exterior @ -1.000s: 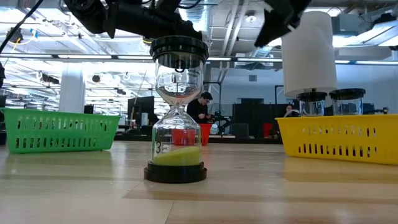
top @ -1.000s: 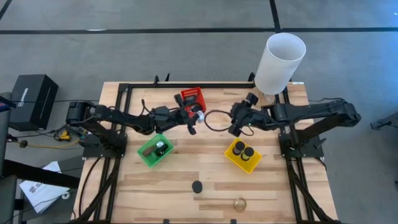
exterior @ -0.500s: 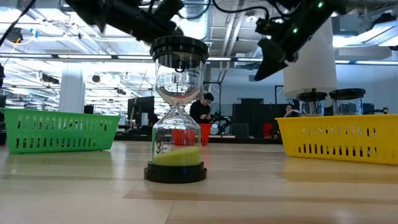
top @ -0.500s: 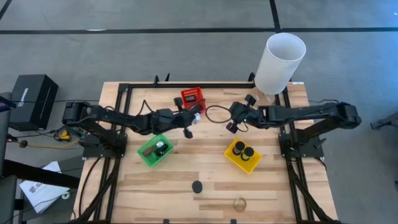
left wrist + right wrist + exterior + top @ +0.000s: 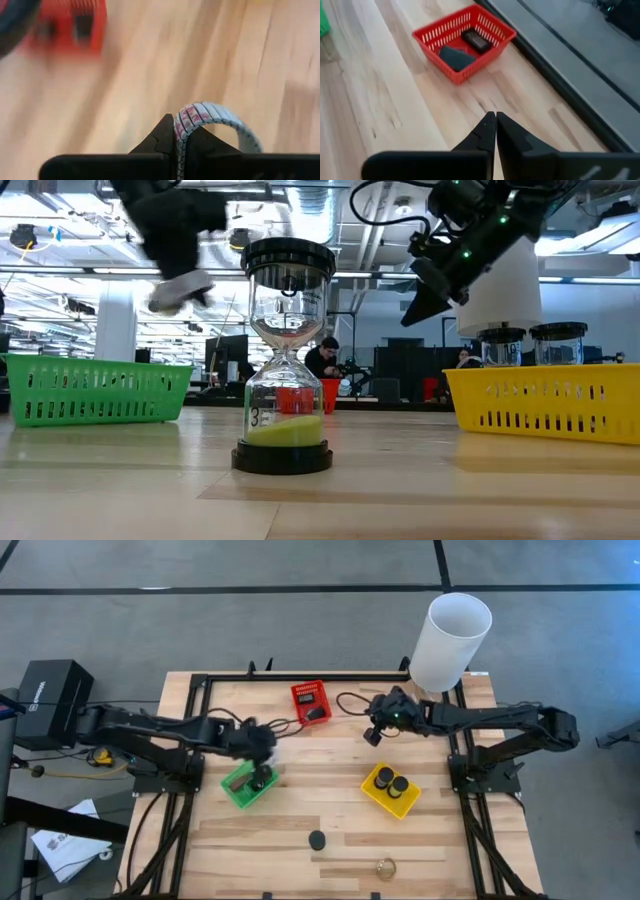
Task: Pick & Place Office items
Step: Put the white wrist watch into the green bin
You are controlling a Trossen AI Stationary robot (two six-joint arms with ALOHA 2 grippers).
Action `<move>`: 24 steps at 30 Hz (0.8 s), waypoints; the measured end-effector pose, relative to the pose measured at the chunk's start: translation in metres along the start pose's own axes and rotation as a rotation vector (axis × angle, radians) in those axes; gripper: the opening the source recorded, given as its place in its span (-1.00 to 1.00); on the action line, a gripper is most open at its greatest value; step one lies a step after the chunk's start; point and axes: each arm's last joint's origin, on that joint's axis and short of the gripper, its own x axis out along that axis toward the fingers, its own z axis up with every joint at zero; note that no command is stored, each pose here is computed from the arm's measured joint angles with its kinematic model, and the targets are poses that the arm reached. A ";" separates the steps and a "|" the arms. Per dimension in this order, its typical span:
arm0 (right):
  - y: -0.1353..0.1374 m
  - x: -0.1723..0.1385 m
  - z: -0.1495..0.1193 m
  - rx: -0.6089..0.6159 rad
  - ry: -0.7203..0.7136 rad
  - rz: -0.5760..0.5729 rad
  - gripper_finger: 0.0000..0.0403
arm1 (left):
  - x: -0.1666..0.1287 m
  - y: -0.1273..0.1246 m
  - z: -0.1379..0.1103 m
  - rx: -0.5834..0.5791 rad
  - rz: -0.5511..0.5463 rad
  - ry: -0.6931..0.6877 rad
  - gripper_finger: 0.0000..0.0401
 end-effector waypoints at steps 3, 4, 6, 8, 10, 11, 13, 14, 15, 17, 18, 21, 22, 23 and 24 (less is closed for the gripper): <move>-0.001 0.000 0.003 0.000 -0.027 0.000 -0.98 | -0.004 0.003 -0.021 -0.093 0.014 0.156 -0.97; 0.000 0.000 0.004 0.001 -0.040 0.001 -0.98 | -0.002 0.004 -0.028 -0.119 0.023 0.189 -0.97; 0.000 0.000 0.007 -0.015 -0.062 0.004 -0.99 | 0.004 0.005 -0.043 -0.166 0.030 0.252 -0.97; 0.001 0.000 0.008 -0.026 -0.077 0.024 -0.99 | 0.012 0.006 -0.057 -0.209 0.039 0.300 -0.97; 0.001 0.000 0.010 -0.020 -0.101 0.051 -0.99 | 0.022 0.007 -0.069 -0.235 0.054 0.329 -0.97; 0.002 -0.001 0.012 -0.018 -0.111 0.065 -1.00 | 0.027 0.007 -0.074 -0.236 0.056 0.331 -0.97; 0.002 -0.001 0.014 -0.020 -0.131 0.083 -1.00 | 0.033 0.007 -0.079 -0.243 0.046 0.315 -0.97; 0.003 -0.001 0.015 -0.017 -0.141 0.085 -1.00 | 0.036 0.007 -0.081 -0.253 0.042 0.308 -0.96; 0.003 -0.001 0.016 -0.014 -0.151 0.085 -1.00 | 0.037 0.007 -0.083 -0.267 0.042 0.303 -0.95; 0.003 -0.002 0.017 -0.012 -0.165 0.086 -1.00 | 0.038 0.007 -0.086 -0.287 0.050 0.311 -0.92; 0.003 -0.002 0.017 -0.012 -0.167 0.086 -1.00 | 0.039 0.008 -0.088 -0.287 0.057 0.315 -0.90; 0.003 -0.002 0.018 -0.010 -0.171 0.085 -1.00 | 0.041 0.009 -0.091 -0.310 0.070 0.317 -0.83; 0.003 -0.002 0.018 -0.011 -0.170 0.085 -1.00 | 0.041 0.009 -0.092 -0.316 0.073 0.319 -0.80; 0.003 -0.002 0.018 -0.011 -0.170 0.085 -1.00 | 0.041 0.009 -0.093 -0.316 0.075 0.321 -0.76; 0.003 -0.002 0.018 -0.011 -0.171 0.085 -1.00 | 0.041 0.009 -0.093 -0.316 0.076 0.323 -0.73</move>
